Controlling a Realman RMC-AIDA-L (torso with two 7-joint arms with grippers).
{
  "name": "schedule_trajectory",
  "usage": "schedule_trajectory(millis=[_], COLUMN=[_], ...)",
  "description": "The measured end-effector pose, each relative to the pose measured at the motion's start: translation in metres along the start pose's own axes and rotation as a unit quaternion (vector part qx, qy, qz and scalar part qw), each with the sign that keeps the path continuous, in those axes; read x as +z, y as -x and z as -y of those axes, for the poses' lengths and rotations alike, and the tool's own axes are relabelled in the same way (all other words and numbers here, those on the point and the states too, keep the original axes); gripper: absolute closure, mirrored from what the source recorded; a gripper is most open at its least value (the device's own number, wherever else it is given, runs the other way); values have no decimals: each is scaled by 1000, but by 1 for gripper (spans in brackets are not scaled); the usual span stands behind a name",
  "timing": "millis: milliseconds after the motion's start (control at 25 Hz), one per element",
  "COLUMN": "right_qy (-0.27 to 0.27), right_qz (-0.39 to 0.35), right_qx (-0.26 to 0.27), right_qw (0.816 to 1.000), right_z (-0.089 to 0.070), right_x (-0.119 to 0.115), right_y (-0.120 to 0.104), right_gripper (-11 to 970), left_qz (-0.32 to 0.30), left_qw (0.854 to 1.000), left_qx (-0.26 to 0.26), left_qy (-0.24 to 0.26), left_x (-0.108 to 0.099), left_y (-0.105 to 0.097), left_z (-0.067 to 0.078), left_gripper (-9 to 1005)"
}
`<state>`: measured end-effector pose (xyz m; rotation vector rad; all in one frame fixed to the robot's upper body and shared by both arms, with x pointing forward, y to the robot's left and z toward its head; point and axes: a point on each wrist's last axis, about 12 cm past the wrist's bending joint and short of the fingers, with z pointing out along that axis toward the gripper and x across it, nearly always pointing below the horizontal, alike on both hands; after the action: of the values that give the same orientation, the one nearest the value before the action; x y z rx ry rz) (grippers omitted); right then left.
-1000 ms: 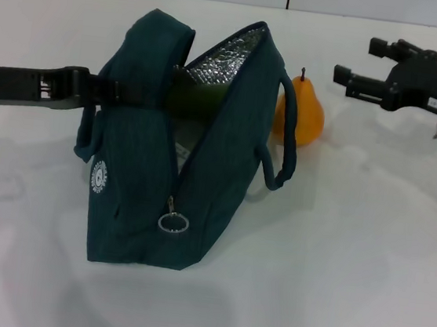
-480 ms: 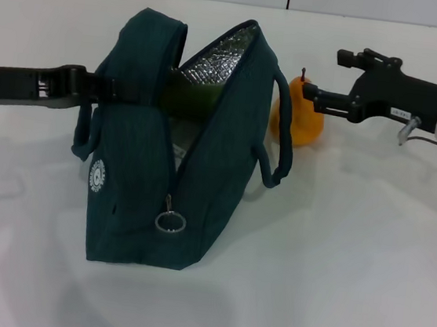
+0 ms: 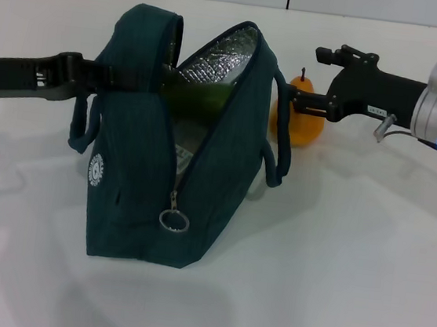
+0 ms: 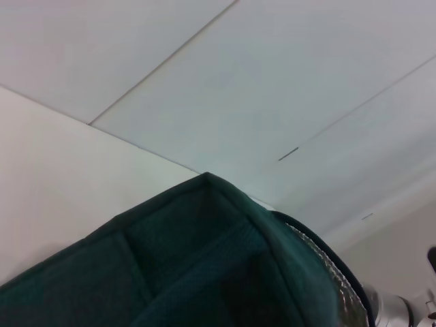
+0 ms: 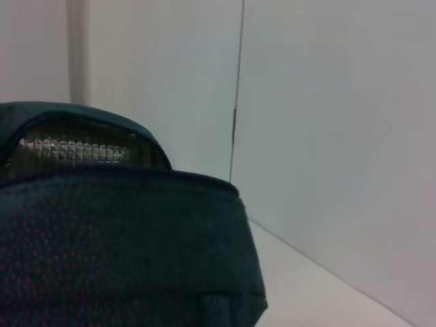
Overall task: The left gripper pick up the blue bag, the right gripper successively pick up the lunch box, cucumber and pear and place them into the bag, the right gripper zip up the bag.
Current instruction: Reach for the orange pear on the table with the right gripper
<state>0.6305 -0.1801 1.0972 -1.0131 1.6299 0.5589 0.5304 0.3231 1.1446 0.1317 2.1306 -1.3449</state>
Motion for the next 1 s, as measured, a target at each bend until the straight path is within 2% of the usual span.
schedule_trajectory(millis=[280, 680, 1000], right_qy=[5, 5, 21], right_qz=[-11, -12, -18], right_qx=[-7, -12, -22], right_qw=[1000, 1000, 999], right_z=[0, -1, -8], right_x=[9, 13, 16], right_y=[2, 2, 0], right_gripper=[116, 177, 225], left_qz=[3, 4, 4], left_qw=[1000, 1000, 1000], left_qx=[0, -11, -11], left_qy=[0, 0, 1], left_x=[2, 5, 5], left_y=[2, 3, 3], left_z=[0, -3, -4], left_gripper=[946, 946, 946])
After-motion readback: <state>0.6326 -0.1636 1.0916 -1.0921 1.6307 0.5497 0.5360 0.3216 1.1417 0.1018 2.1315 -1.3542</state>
